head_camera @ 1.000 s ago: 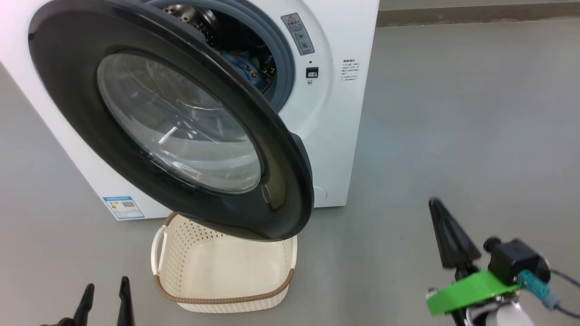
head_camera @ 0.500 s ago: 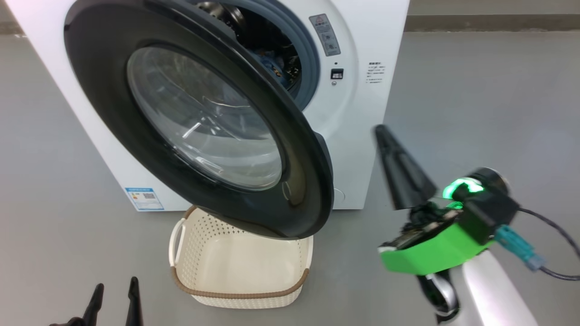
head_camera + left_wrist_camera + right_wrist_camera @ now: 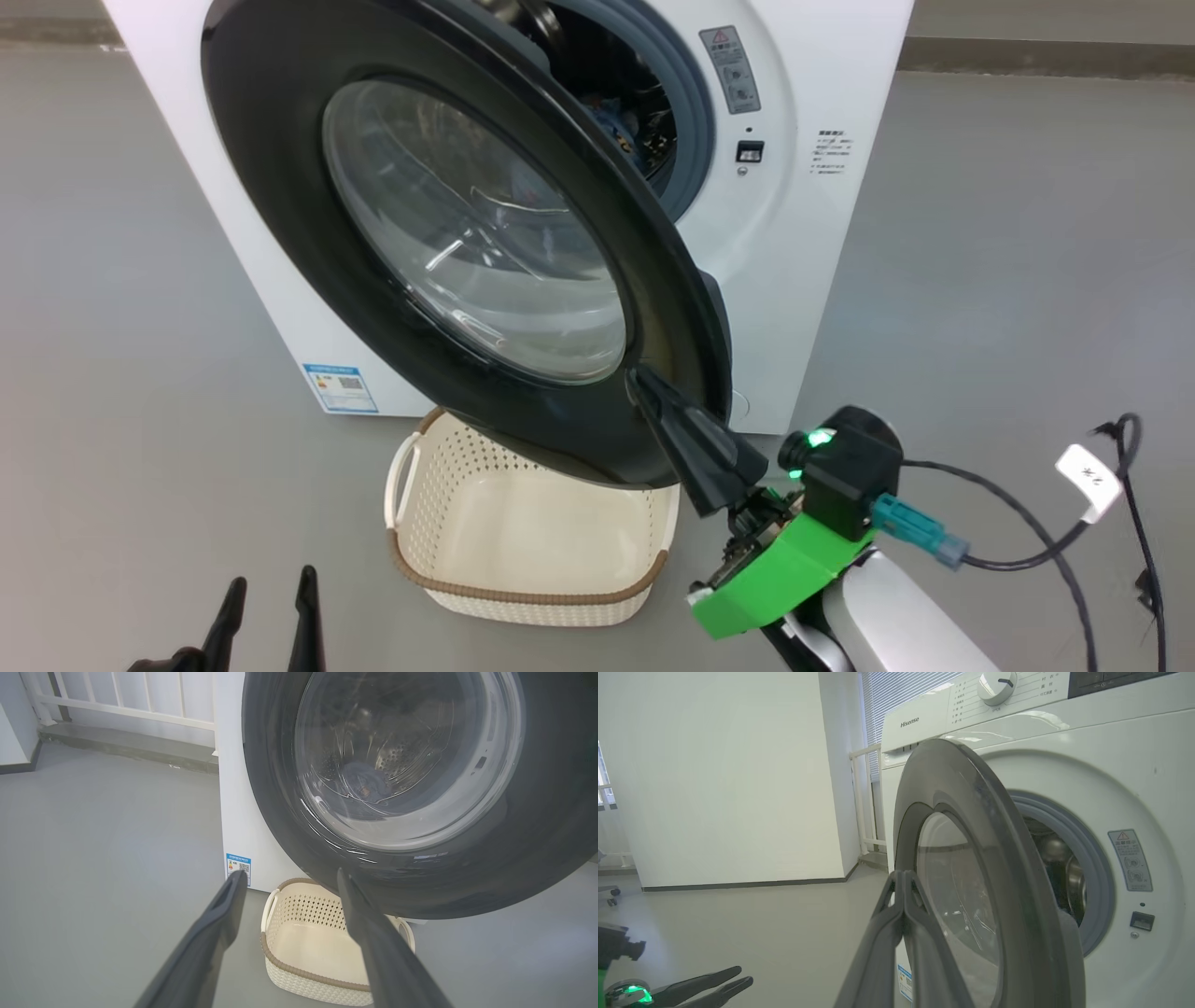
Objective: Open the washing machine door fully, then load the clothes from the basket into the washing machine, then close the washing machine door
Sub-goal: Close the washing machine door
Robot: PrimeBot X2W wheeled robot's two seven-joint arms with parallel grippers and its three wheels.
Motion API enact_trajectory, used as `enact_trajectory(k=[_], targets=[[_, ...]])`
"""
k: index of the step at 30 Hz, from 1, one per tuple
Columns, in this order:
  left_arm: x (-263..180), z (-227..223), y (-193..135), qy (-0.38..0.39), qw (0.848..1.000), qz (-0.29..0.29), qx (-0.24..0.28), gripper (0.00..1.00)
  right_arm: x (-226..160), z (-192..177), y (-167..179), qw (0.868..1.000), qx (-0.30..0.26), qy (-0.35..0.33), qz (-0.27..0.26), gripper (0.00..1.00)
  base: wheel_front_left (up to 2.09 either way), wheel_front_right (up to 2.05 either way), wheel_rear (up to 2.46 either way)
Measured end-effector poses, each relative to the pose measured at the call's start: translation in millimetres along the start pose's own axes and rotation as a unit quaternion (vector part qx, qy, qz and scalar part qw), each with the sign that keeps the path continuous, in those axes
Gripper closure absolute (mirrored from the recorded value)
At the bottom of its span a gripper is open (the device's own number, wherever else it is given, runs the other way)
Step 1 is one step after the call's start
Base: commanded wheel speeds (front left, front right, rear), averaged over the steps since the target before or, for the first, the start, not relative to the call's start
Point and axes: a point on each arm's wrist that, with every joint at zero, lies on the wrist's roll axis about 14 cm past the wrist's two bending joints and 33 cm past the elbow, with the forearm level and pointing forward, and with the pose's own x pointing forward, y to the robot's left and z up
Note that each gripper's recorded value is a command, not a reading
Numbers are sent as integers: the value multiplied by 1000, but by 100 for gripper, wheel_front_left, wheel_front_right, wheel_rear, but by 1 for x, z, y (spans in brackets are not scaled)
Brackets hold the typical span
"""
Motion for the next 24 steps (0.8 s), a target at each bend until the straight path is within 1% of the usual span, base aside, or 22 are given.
enact_trajectory(k=[5, 9, 14, 24], targets=[[0, -1, -3, 1, 1000, -2, -3, 0, -5, -30, -3, 999, 12, 43, -4, 100, 0, 0, 0], [2, -1, -6, 1, 1000, -5, -2, 0, -8, -46, -14, 997, 15, 66, -21, 100, 0, 0, 0], [7, 1, -11, -1, 1000, -11, -2, 0, -6, -56, -37, 995, 19, 81, -48, 100, 0, 0, 0], [10, 0, -13, 1, 1000, -12, -9, 0, -7, -80, -54, 991, 22, 113, -68, 100, 0, 0, 0]])
